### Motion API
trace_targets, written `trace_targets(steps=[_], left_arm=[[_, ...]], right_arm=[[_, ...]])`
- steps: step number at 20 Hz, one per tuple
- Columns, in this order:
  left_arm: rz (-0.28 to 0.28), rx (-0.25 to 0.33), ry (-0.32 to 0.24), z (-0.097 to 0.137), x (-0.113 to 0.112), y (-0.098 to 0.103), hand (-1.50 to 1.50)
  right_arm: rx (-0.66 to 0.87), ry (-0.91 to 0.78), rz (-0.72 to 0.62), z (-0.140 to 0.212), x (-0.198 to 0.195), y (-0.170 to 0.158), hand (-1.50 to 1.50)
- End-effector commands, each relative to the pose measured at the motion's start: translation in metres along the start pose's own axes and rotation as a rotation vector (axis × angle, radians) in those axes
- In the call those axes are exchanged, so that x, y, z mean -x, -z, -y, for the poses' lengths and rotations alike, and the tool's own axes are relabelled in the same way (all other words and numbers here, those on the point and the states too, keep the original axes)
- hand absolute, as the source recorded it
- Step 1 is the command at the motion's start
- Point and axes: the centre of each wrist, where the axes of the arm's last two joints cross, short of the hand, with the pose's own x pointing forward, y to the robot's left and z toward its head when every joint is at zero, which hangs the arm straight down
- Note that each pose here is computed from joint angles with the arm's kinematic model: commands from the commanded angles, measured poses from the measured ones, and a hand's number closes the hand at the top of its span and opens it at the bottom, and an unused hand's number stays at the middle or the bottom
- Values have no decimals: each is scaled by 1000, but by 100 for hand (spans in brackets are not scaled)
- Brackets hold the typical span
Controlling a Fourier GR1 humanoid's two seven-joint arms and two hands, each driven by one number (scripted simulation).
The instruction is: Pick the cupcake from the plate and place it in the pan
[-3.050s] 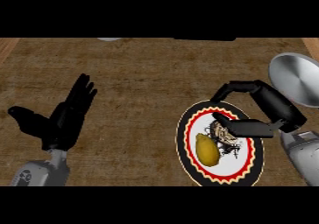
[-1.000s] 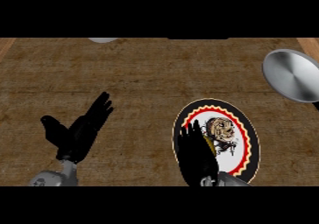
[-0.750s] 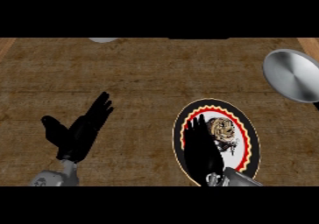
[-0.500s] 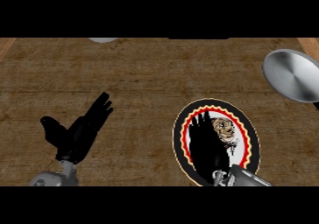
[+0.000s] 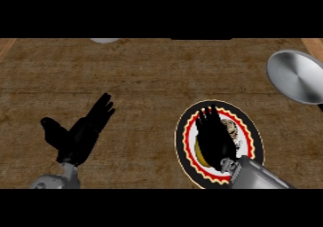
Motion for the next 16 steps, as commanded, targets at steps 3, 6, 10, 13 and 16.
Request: trace_targets(steps=[3, 6, 10, 13, 16], left_arm=[[-7, 8, -23, -2, 7, 11, 0], [-8, 15, -3, 4, 1, 9, 0], [-12, -11, -1, -7, 2, -11, 0], [-4, 9, 0, 11, 4, -8, 0], [6, -7, 7, -14, 2, -2, 0]], right_arm=[[69, 20, 61, -1, 14, 13, 150], [124, -102, 96, -18, 20, 20, 150], [158, -133, 80, -22, 14, 18, 150], [217, -139, 84, -21, 0, 21, 150], [146, 236, -133, 4, 29, 39, 150]])
